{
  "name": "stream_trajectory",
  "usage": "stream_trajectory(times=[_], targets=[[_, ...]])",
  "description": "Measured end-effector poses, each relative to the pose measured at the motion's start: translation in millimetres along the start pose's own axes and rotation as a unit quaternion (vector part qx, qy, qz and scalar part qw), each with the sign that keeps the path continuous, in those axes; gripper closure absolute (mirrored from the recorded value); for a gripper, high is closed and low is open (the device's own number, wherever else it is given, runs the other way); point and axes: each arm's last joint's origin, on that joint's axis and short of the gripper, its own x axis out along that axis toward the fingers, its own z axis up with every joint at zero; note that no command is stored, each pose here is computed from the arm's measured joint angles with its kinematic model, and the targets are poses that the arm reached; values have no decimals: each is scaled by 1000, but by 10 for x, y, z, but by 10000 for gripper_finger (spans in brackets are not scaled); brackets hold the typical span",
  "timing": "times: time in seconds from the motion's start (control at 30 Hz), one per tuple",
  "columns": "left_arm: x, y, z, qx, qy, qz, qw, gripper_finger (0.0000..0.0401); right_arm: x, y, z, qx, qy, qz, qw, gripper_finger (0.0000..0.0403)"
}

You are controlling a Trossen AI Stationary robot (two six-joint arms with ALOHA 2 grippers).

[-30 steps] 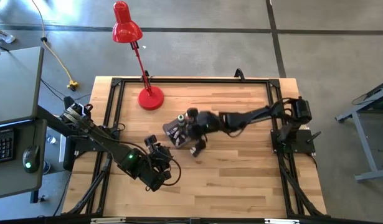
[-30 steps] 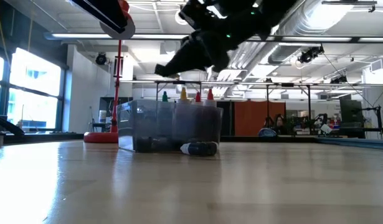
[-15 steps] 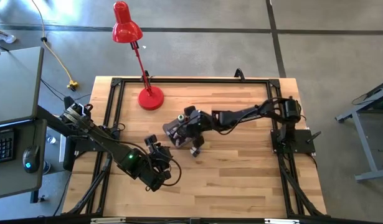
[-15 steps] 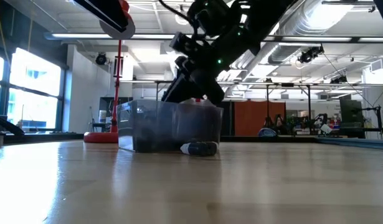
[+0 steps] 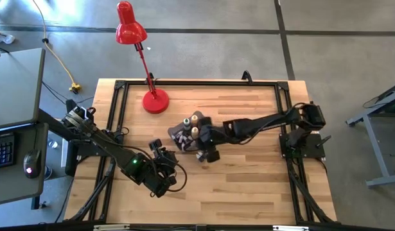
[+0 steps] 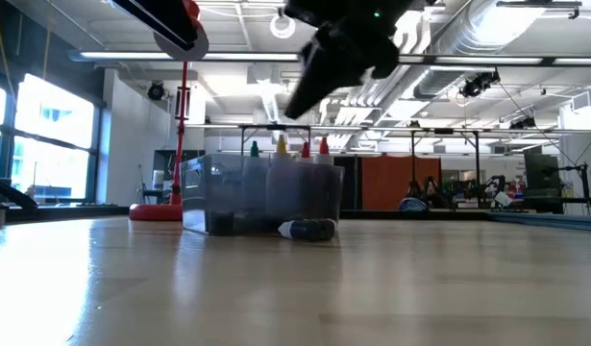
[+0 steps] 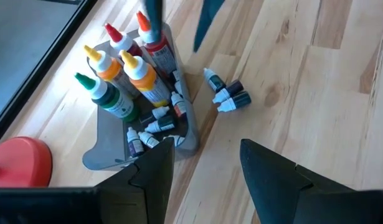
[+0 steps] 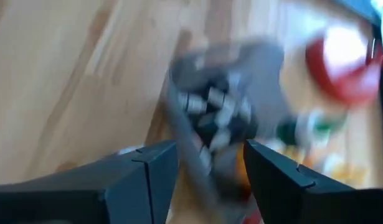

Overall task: Pick & Place food coloring
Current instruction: Put the small green food coloring bottle into the bin

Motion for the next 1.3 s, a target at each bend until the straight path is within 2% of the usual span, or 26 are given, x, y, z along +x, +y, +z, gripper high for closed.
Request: stream_trajectory(times=[0.1, 0.23, 0.33, 0.43, 0.53, 0.7, 0.9, 1.03, 1.13, 1.3], targets=[[0, 0, 0, 0, 0, 0, 1000, 222, -2, 104, -114, 82, 36, -1, 996, 230], [0, 1, 0, 2, -1, 1, 1000, 222, 152, 266, -398, 78, 64, 26, 995, 231], [0, 3, 2, 4, -4, 4, 1000, 222, 284, 358, -581, 110, 36, 45, 992, 229], [0, 2, 3, 3, -5, 4, 1000, 222, 367, 357, -662, 202, -27, 36, 978, 229], [0, 1, 4, -1, -5, 4, 1000, 222, 413, 382, -768, 230, -54, 18, 972, 229], [0, 2, 5, -1, -7, 5, 1000, 222, 512, 541, -901, 167, -38, -16, 985, 229], [0, 3, 10, -3, -13, 10, 1000, 222, 582, 576, -894, 171, -53, -5, 984, 229], [0, 0, 13, -4, -14, 9, 1000, 222, 587, 556, -908, 123, -47, -21, 991, 229], [0, 0, 13, -4, -14, 9, 1000, 222, 599, 517, -919, 85, -46, -2, 995, 229], [0, 0, 13, -4, -14, 9, 1000, 222, 633, 379, -968, 72, -44, 44, 995, 229]])
